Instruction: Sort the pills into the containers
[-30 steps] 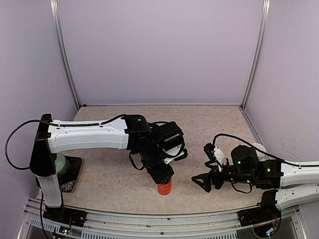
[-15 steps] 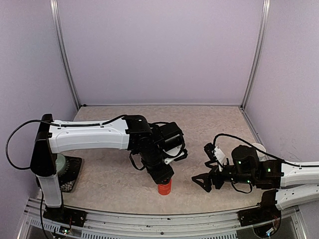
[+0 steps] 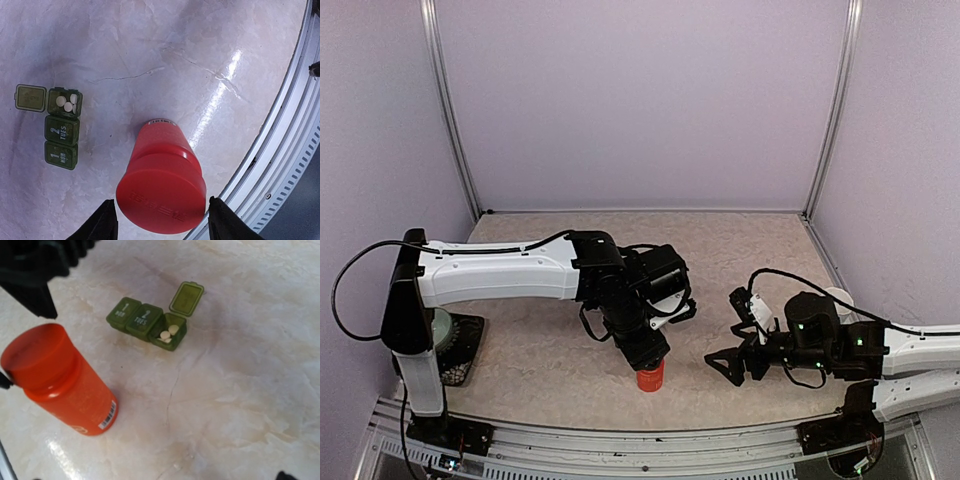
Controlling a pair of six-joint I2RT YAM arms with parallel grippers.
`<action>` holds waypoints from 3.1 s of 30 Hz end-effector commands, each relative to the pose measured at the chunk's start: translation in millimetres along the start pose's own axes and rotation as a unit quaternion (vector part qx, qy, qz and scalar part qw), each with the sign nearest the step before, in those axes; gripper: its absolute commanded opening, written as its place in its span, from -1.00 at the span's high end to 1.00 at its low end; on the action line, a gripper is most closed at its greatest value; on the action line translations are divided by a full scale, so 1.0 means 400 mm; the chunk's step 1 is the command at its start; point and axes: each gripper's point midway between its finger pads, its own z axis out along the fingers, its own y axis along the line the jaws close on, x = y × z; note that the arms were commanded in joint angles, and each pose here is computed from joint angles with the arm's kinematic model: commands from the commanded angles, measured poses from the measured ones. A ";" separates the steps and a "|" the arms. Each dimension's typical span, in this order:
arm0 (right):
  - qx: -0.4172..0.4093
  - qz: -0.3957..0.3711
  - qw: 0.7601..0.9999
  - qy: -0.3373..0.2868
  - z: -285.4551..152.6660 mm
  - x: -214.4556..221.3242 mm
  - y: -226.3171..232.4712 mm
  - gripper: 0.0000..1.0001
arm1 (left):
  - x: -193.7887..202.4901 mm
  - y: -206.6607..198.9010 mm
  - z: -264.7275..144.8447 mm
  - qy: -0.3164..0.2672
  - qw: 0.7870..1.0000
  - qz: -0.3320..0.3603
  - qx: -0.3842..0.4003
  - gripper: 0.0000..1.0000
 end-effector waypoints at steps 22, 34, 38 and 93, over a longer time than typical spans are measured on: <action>-0.011 0.000 1.000 0.010 0.034 0.028 0.007 -1.00 | -0.019 -0.015 -0.008 -0.009 1.000 0.013 -0.003 -0.03; -0.021 0.001 1.000 0.010 0.036 0.027 0.016 -1.00 | -0.033 0.023 -0.025 -0.034 0.999 -0.004 -0.015 -0.18; -0.021 0.000 1.000 0.012 0.038 0.028 0.016 -1.00 | -0.036 0.027 -0.027 -0.037 0.999 -0.006 -0.013 -0.28; -0.023 -0.003 1.000 0.015 0.036 0.030 0.017 -1.00 | 0.001 0.005 0.004 0.000 1.000 0.014 -0.022 -0.18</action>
